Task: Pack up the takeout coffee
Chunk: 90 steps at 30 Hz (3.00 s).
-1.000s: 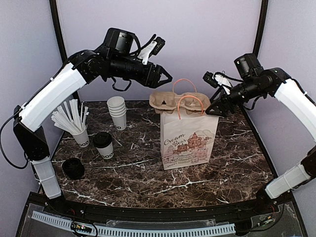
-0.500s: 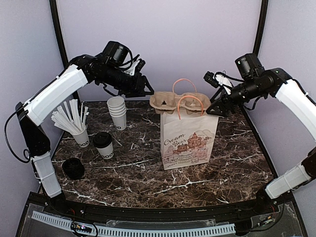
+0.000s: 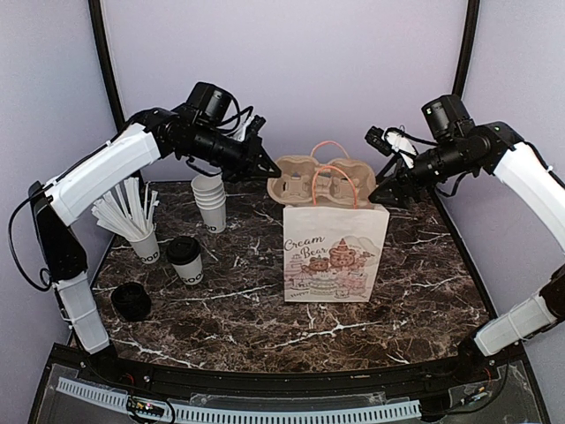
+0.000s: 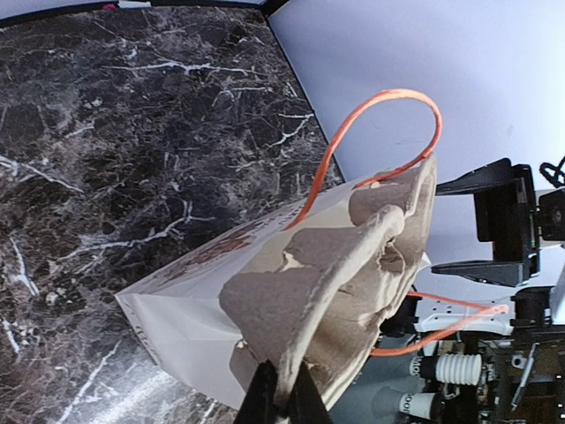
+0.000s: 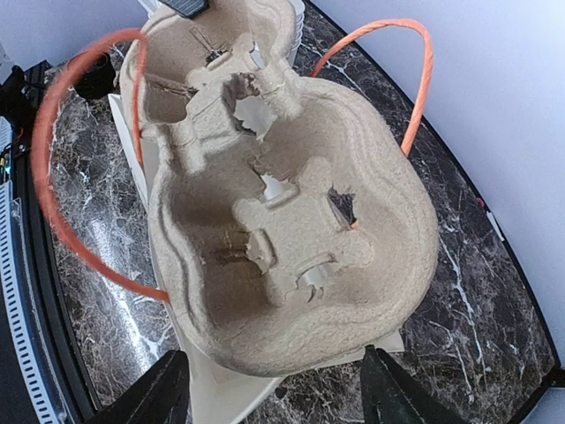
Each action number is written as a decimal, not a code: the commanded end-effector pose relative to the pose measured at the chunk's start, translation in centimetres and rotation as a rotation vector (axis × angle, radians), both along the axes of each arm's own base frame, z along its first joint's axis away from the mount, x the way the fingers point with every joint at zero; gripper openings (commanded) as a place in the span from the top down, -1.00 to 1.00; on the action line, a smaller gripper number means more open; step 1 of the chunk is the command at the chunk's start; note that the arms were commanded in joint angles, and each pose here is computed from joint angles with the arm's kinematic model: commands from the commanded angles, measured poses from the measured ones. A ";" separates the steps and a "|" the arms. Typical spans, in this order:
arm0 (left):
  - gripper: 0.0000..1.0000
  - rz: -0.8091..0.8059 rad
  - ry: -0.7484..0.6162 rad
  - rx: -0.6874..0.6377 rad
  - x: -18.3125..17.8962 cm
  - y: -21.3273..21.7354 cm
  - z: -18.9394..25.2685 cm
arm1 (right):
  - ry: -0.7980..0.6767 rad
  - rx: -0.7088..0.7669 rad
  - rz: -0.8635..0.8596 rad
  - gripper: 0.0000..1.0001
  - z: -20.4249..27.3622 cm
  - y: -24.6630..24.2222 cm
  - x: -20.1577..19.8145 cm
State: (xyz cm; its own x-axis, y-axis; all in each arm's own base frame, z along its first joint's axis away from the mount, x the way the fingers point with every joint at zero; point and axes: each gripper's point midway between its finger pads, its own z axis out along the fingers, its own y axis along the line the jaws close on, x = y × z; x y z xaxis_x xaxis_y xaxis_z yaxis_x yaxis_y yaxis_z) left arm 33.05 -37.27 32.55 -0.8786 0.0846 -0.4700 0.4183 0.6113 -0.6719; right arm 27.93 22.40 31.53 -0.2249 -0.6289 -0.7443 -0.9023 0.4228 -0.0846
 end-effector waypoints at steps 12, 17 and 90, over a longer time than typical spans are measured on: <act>1.00 0.026 -0.159 -0.330 -0.8 4.6 10.9 | -0.147 0.025 -0.071 -0.34 4.8 -2.3 0.1; 1.00 0.187 -0.252 -0.212 -1.5 10.0 12.5 | -0.152 0.027 -0.081 -0.34 4.9 -2.7 0.0; -0.11 -0.865 -0.398 0.657 -16.8 5.3 -23.0 | -0.072 -0.007 -0.118 -0.34 2.0 -2.5 3.9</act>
